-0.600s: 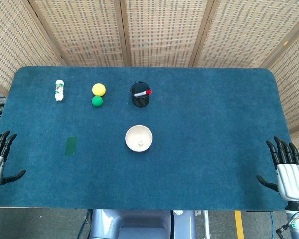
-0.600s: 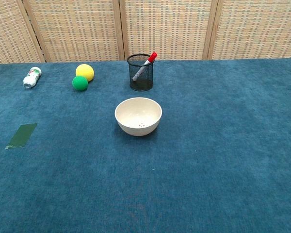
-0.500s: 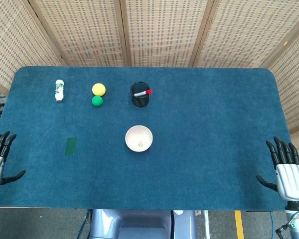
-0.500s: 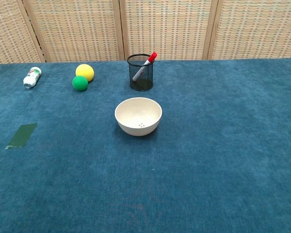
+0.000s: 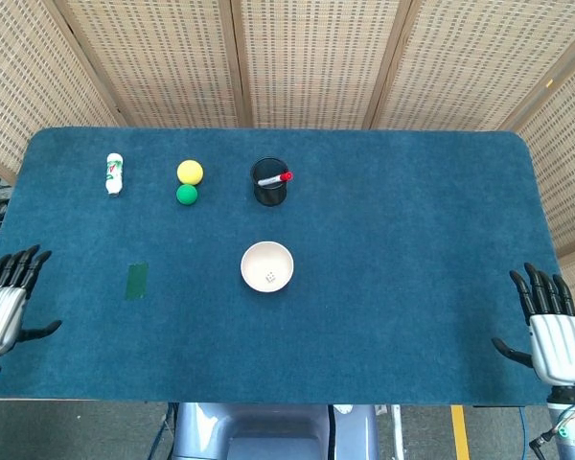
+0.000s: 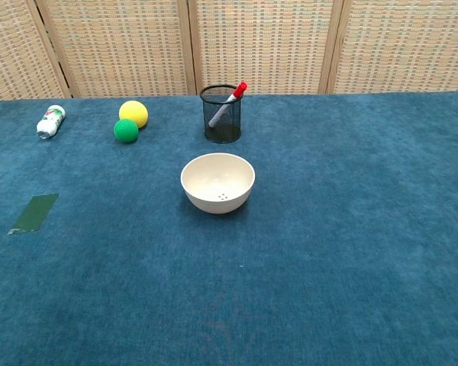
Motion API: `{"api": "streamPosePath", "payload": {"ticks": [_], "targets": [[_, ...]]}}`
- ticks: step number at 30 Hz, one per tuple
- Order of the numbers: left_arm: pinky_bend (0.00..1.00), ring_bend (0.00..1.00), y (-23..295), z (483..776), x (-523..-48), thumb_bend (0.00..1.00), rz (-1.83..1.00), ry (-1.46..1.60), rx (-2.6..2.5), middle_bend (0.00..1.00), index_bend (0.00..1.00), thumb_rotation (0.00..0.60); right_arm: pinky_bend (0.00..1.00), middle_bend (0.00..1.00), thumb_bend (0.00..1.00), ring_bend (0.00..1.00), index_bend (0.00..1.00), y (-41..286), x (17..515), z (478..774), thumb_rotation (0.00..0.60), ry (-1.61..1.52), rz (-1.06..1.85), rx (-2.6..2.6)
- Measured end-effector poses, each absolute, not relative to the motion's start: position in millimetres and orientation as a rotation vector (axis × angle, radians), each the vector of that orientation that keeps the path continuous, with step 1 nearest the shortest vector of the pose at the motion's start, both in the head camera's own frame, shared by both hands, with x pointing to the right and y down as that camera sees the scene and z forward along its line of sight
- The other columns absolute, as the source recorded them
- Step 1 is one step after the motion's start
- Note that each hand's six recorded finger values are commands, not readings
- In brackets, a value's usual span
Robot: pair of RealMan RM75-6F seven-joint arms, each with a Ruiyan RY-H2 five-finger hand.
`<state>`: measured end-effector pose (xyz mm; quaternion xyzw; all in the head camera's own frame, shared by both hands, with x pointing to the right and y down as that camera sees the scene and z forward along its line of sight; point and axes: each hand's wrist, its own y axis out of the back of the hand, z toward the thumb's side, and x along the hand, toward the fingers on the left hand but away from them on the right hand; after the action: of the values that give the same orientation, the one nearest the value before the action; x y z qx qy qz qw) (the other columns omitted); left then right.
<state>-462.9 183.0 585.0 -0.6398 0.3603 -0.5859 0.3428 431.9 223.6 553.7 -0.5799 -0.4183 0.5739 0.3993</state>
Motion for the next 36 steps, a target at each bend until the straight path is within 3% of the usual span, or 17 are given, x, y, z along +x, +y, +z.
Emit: {"api": "streamPosePath", "payload": {"ticks": [4, 10, 16, 25, 36], "targets": [[0.00, 0.00, 156.8, 609.3, -447.5, 0.46, -1.560, 0.844, -1.755, 0.00, 0.29, 0.600, 0.00, 0.00, 0.00, 0.00, 0.00, 221.7, 433.0, 555.9, 0.600, -1.059, 1.460, -1.475], [0.00, 0.00, 114.2, 635.3, -432.8, 0.64, -1.629, 0.798, -1.790, 0.00, 0.33, 0.600, 0.00, 0.00, 0.00, 0.00, 0.00, 221.2, 433.6, 558.2, 0.600, -1.056, 1.466, -1.486], [0.00, 0.00, 92.7, 663.5, -415.9, 0.68, -1.691, 0.767, -1.825, 0.00, 0.34, 0.600, 0.00, 0.00, 0.00, 0.00, 0.00, 219.3, 434.9, 560.8, 0.600, -1.056, 1.475, -1.499], [0.00, 0.00, 96.2, 704.3, -399.4, 0.69, -1.775, 0.736, -1.886, 0.00, 0.34, 0.600, 0.00, 0.00, 0.00, 0.00, 0.00, 218.4, 436.5, 561.3, 0.600, -1.063, 1.476, -1.512], [0.00, 0.00, 98.4, 722.1, -391.1, 0.71, -1.795, 0.710, -1.880, 0.00, 0.34, 0.600, 0.00, 0.00, 0.00, 0.00, 0.00, 218.4, 438.0, 561.8, 0.600, -1.067, 1.481, -1.519]]}}
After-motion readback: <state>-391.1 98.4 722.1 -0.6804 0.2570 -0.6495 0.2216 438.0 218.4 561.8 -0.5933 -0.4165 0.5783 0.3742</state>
